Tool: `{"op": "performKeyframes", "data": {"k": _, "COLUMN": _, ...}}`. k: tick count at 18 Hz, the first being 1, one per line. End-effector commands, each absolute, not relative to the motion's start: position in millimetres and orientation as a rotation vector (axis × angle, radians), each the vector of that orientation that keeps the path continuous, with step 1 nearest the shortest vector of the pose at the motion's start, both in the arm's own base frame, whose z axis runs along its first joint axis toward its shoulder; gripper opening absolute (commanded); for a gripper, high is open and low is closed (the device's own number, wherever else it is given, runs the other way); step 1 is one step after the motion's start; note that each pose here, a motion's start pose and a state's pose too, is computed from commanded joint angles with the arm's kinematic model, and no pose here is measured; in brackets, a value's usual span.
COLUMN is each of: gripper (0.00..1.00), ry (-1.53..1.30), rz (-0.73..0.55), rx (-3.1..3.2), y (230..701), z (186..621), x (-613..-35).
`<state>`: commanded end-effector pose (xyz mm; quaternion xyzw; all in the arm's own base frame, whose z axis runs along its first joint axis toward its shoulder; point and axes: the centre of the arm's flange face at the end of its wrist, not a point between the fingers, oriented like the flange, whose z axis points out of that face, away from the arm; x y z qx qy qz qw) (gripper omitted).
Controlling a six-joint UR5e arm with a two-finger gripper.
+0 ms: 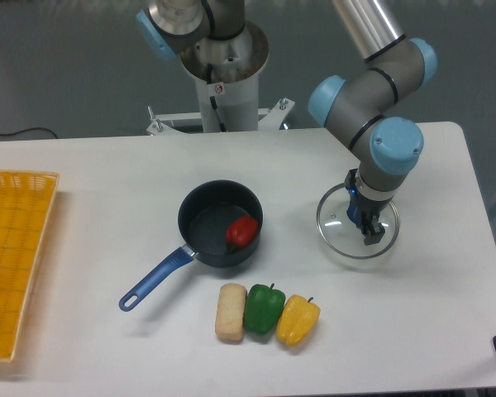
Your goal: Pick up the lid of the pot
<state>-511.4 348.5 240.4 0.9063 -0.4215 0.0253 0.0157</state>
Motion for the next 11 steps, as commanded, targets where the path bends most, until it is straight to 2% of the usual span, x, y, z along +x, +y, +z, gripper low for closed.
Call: {"op": "performKeyframes", "data": {"k": 11, "gripper": 0.28, "ry": -1.276, "rz": 0.062, "rx": 2.829, "y": 349.7, "z": 260.7, "x": -510.8}}
